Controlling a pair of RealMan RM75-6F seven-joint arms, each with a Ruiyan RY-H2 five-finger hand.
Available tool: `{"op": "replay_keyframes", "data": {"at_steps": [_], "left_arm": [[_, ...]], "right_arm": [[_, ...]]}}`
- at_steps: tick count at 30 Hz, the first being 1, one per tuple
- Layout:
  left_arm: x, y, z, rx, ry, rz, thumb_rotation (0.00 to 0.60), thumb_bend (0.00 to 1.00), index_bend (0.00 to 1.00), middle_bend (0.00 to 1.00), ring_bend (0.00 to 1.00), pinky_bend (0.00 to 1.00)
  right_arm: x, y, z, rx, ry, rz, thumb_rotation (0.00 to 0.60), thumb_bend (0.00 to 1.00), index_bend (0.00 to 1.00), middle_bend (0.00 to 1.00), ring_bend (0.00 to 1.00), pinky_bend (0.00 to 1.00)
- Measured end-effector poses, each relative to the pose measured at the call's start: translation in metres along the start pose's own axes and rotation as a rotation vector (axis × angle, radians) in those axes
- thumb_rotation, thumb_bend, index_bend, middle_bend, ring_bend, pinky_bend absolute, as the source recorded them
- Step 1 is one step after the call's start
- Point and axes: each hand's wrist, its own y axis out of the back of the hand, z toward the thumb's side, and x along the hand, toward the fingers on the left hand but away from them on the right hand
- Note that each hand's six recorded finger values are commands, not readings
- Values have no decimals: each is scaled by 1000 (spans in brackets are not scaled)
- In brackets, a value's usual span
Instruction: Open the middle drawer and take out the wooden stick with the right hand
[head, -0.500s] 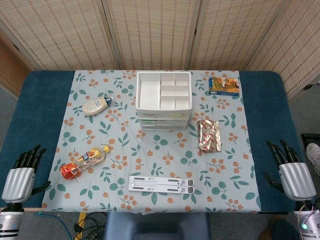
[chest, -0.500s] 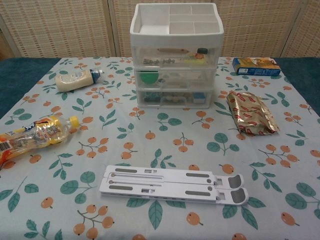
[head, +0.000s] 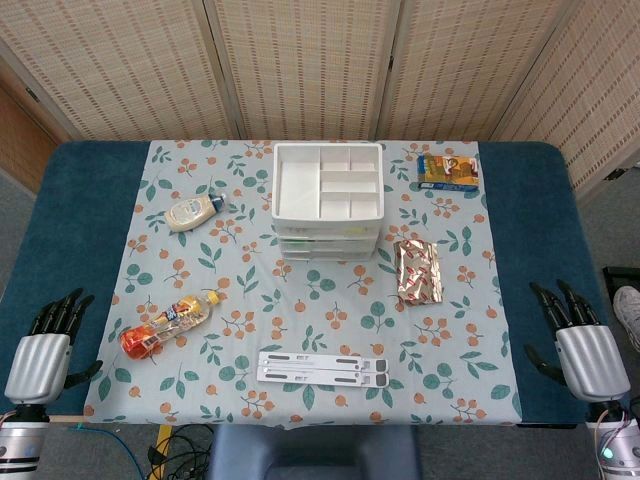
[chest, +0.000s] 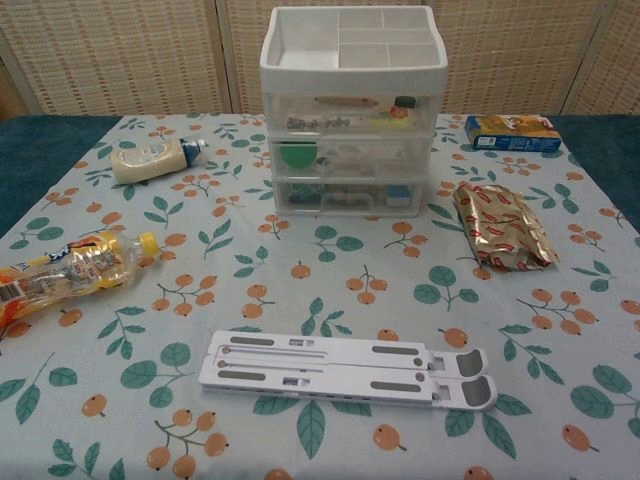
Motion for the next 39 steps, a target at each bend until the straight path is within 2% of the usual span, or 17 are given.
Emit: {"op": "replay_keyframes", "data": {"at_steps": [8, 17, 20, 23, 27, 31, 39], "left_arm": [[-2, 0, -3, -2, 7, 0, 600, 136, 96, 67, 99, 106], [-3, -1, -5, -3, 14, -1, 600, 136, 97, 67, 100, 106], [-3, -2, -7, -2, 18, -4, 600, 136, 97, 67, 100, 106], [-3, -2, -8, -2, 20, -5, 600, 136, 97, 67, 100, 106], [-3, -3, -8, 0, 22, -8, 600, 136, 98, 67, 99, 106], [-2, -2, -9, 3, 21, -6, 600, 136, 99, 67, 100, 106], [-2, 0, -12, 6, 29, -2, 600, 136, 99, 67, 100, 106]], "right_arm": [[-11, -5, 17, 3, 63, 32, 600, 303, 0, 181, 96, 155], [-36, -21, 53, -29, 170, 107, 600, 303, 0, 294, 311, 429], [-46, -30, 67, -68, 195, 142, 600, 309, 0, 387, 427, 541], [-57, -39, 80, -139, 203, 179, 600, 328, 0, 554, 592, 714], [-69, -50, 95, -262, 205, 243, 600, 352, 0, 707, 724, 859], [-82, -61, 108, -413, 198, 327, 600, 371, 3, 766, 792, 888], [-116, -84, 145, -747, 155, 495, 600, 428, 12, 805, 839, 912]]}}
